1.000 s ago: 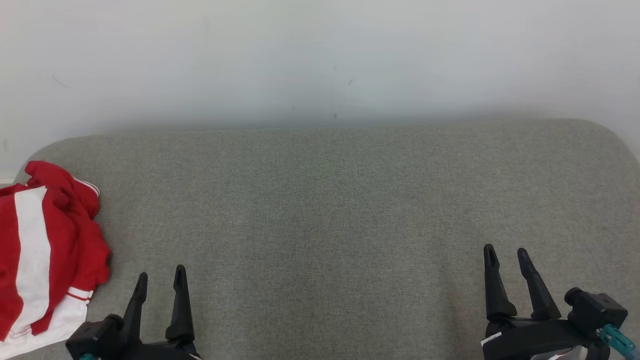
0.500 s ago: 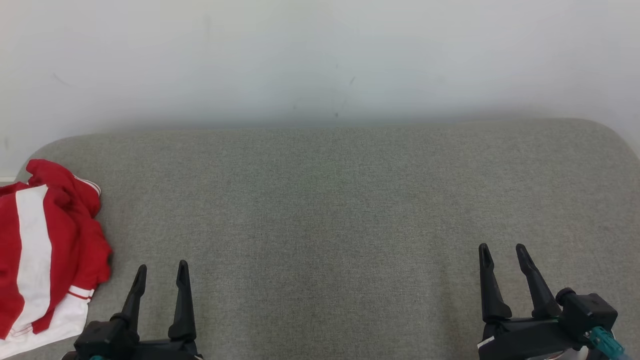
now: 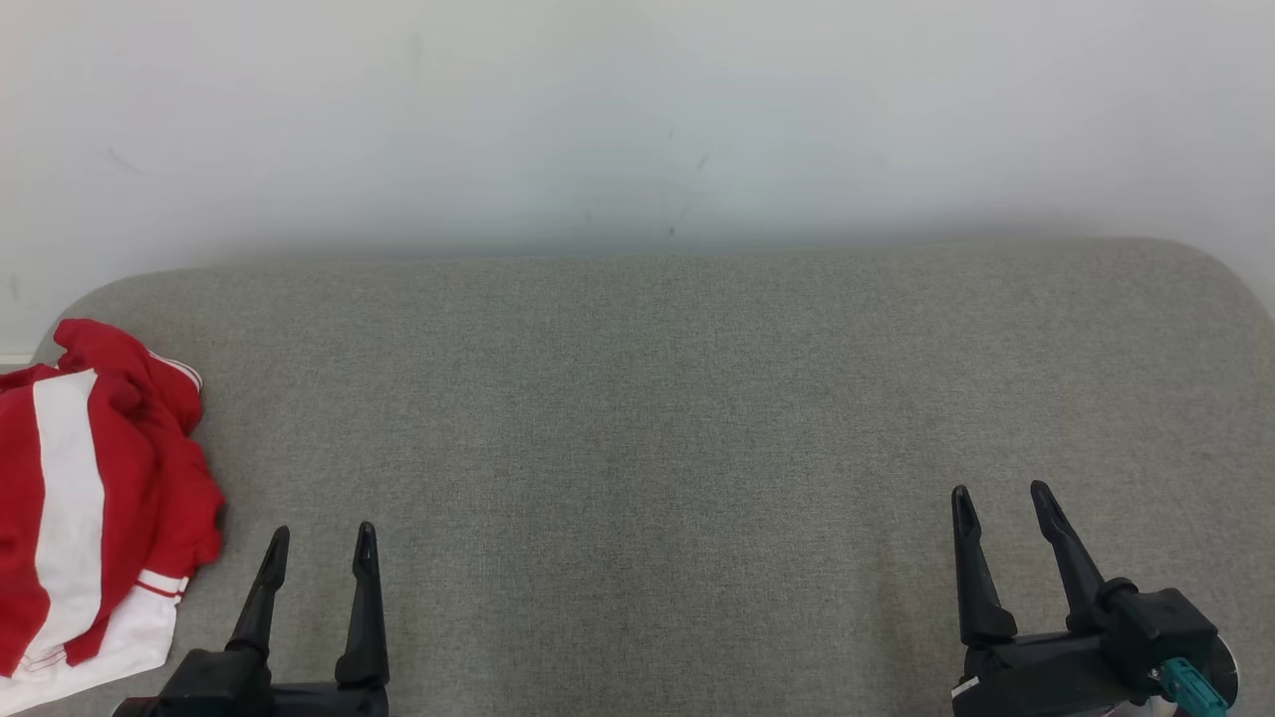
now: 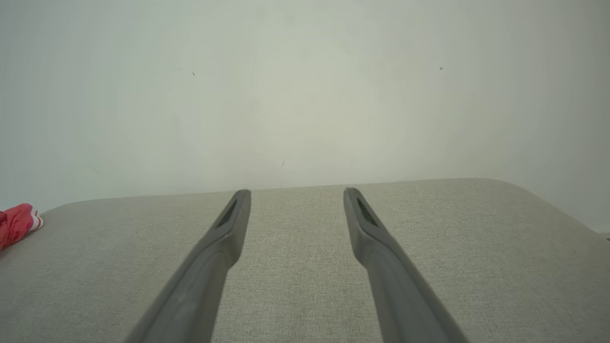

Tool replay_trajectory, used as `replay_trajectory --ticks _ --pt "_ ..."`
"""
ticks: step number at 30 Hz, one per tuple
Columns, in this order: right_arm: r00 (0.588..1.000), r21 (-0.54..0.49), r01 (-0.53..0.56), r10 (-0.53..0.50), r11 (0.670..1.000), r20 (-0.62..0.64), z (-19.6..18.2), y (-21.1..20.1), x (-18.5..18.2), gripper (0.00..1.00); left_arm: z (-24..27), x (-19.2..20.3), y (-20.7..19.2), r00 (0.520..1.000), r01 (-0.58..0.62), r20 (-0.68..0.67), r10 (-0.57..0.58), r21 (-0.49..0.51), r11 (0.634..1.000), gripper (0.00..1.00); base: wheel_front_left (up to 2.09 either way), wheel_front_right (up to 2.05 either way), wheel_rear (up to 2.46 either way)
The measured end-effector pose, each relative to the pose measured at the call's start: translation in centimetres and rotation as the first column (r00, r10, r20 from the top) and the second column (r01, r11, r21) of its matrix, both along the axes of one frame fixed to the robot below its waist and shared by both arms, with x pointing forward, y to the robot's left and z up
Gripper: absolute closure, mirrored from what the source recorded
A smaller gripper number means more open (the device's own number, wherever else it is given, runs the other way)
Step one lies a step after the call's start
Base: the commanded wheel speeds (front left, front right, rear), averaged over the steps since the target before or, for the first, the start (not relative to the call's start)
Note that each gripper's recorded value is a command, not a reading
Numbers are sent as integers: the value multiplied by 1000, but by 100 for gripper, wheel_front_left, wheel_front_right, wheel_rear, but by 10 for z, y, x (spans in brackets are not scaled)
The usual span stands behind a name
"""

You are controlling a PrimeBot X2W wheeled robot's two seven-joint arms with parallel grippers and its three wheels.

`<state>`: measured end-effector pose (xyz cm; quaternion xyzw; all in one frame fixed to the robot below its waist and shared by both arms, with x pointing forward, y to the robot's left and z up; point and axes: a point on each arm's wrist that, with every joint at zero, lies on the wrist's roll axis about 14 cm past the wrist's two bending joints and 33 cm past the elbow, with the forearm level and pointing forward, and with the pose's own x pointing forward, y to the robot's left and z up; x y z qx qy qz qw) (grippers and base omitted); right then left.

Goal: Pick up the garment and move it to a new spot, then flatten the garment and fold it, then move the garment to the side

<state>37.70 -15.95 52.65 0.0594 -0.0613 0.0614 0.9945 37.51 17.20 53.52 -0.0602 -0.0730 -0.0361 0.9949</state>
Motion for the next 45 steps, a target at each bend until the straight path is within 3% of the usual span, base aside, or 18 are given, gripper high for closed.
replay_trajectory --ticks 9,19,27,45 --pt "1000 -47 6 -5 999 22 3 -2 -2 0 4 -3 1 1000 -4 25 3 48 999 0 0 0 0" --pt "999 -7 6 -6 1000 34 5 -2 -2 0 3 -8 6 999 -15 35 13 80 997 0 0 0 0" --pt "1000 59 -1 0 998 12 -1 1 -3 0 -2 -10 7 1000 -10 20 9 50 999 0 0 0 0" --pt "1000 71 -12 13 997 -12 -8 5 -2 0 -10 -11 7 1000 -2 -6 2 23 1000 0 0 0 0"
